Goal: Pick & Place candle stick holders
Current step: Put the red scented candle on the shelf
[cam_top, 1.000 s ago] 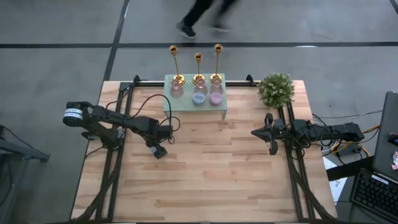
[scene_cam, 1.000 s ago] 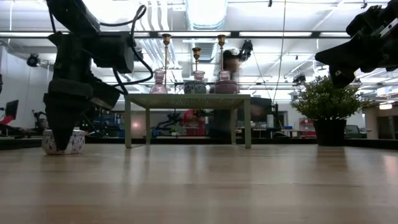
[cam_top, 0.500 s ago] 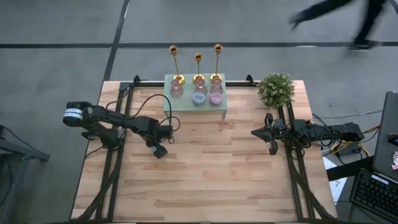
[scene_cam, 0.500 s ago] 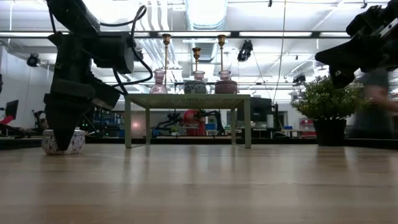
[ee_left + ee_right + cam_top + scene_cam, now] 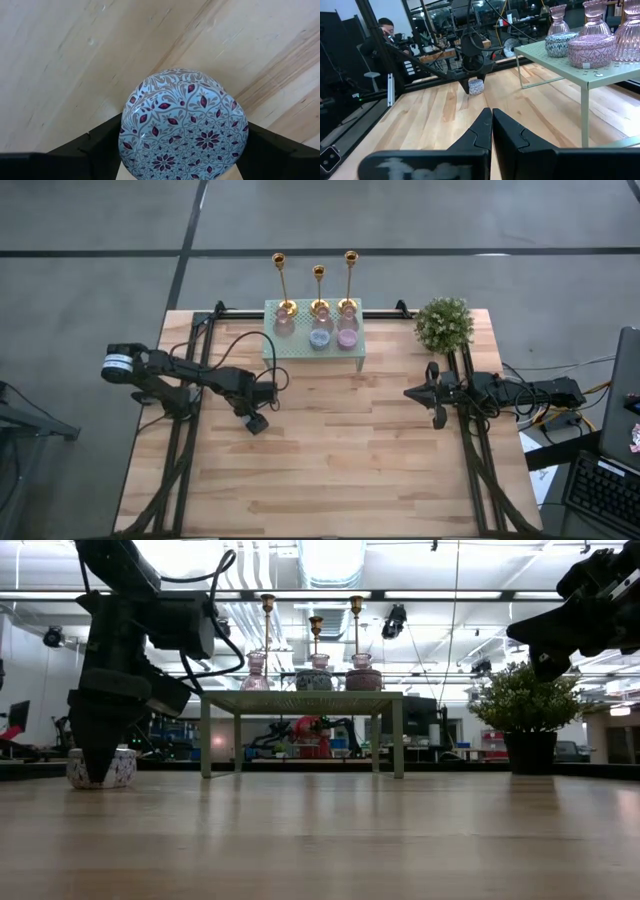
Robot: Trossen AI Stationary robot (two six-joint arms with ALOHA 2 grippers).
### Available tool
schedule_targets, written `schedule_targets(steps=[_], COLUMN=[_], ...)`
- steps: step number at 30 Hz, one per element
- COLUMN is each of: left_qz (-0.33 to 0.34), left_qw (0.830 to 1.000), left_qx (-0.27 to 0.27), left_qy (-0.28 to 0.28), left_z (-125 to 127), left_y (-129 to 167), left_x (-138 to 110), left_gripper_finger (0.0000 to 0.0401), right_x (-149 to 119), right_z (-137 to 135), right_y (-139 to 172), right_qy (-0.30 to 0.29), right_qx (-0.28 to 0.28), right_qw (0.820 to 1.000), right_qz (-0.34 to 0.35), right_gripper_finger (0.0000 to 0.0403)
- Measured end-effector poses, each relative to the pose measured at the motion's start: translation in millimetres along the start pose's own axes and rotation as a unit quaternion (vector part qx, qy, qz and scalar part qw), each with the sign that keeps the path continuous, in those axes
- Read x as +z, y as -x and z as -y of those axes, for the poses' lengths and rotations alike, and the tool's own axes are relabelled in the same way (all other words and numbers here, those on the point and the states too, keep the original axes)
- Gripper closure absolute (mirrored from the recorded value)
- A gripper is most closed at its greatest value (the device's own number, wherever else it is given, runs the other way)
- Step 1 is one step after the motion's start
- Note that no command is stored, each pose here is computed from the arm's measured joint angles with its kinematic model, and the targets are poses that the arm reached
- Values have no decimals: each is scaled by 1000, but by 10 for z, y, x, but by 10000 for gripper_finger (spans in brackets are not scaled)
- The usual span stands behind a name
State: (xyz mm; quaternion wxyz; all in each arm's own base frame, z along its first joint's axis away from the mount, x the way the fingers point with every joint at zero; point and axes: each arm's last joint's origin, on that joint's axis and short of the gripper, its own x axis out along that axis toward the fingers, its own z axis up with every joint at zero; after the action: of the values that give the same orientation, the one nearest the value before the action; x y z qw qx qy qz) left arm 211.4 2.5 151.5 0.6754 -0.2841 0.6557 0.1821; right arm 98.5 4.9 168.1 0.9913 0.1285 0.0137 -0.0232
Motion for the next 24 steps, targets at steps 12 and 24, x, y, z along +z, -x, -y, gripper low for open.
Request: schedule_targets(steps=[12,24], left_qz=[-4,1], left_qw=[1000,1000], left_qx=[2,-3], left_qy=[8,10], left_z=[13,111], left_y=[39,334], left_x=[8,77], left_gripper_finger=[89,89], right_x=[0,0], right_z=[0,0], right_y=[0,0], right_qy=[0,0], right_qx=[0,0], right_qw=[1000,1000], right_qz=[0,0], right_gripper_finger=[394,394])
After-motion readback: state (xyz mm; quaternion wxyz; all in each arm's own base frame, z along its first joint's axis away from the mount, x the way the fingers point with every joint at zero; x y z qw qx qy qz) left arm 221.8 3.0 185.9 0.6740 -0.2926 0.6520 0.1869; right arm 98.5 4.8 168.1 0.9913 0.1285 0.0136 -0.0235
